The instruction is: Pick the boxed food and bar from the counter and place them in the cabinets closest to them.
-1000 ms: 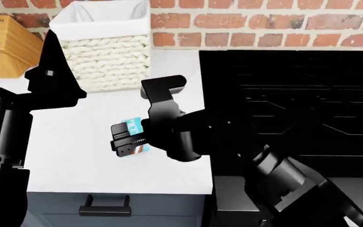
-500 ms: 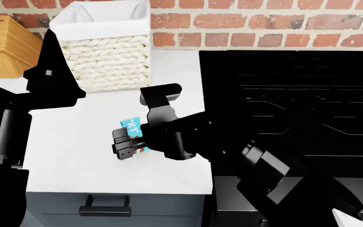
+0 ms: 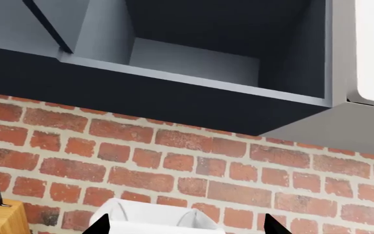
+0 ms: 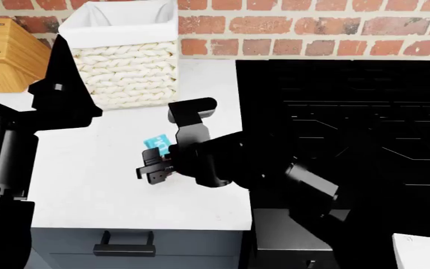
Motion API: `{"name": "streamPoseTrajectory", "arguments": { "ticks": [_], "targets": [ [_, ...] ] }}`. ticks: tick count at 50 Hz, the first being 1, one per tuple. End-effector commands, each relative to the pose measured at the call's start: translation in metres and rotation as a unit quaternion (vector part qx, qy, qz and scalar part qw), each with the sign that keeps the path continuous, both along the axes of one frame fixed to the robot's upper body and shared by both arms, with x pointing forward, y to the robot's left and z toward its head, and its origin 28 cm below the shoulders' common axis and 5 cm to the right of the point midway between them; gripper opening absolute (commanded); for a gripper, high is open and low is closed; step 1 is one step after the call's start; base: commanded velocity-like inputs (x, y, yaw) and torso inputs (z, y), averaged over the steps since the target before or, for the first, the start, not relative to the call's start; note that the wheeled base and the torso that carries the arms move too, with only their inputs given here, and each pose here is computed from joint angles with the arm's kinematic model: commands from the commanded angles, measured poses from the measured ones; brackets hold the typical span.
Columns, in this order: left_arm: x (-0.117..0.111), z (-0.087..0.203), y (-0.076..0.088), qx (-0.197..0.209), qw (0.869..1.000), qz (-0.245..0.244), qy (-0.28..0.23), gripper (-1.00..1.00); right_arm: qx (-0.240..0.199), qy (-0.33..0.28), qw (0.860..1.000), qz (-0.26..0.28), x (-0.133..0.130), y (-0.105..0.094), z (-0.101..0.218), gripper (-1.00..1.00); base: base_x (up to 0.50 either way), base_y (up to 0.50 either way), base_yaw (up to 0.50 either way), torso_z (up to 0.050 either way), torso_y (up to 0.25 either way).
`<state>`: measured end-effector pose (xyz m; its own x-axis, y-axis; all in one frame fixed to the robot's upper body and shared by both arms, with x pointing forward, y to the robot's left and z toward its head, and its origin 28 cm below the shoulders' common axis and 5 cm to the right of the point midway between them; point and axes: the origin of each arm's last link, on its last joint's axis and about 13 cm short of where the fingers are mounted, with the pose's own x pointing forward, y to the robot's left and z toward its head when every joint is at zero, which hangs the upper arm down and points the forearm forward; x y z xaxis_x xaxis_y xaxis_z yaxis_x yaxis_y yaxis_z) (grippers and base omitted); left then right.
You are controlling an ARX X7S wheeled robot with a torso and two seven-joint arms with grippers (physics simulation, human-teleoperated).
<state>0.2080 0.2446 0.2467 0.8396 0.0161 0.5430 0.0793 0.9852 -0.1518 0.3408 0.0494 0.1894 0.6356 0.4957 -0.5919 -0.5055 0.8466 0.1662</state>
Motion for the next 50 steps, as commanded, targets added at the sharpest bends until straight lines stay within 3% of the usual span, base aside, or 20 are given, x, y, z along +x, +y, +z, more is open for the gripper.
{"name": "streamPoseTrajectory", "arguments": {
  "ticks": [1, 11, 25, 36, 50],
  "targets": [
    [0.000, 0.000, -0.001, 0.001, 1.000, -0.002, 0.001, 1.00, 0.018, -0.042, 0.999, 0.003, -0.010, -0.005, 0.021, -1.00, 0.00, 0.00, 0.00, 0.000, 0.000],
    [0.002, 0.000, -0.002, -0.001, 1.000, -0.005, 0.010, 1.00, 0.058, -0.150, 0.987, -0.022, -0.033, -0.035, 0.081, -1.00, 0.00, 0.00, 0.00, 0.000, 0.000],
    [0.014, 0.033, -0.006, -0.003, 1.000, -0.001, 0.006, 1.00, 0.088, -0.241, 0.966, -0.029, -0.071, -0.072, 0.110, -1.00, 0.00, 0.00, 0.00, 0.000, 0.000],
    [0.011, 0.084, -0.011, 0.029, 0.999, 0.006, -0.037, 1.00, 0.110, -0.357, 0.926, -0.046, -0.103, -0.094, 0.136, -1.00, 0.00, 0.00, 0.00, 0.000, 0.000],
    [0.006, 0.108, -0.008, 0.055, 0.997, 0.003, -0.055, 1.00, 0.115, -0.477, 0.866, -0.095, -0.127, -0.108, 0.160, -1.00, 0.00, 0.00, 0.00, 0.000, 0.000]
  ]
}}
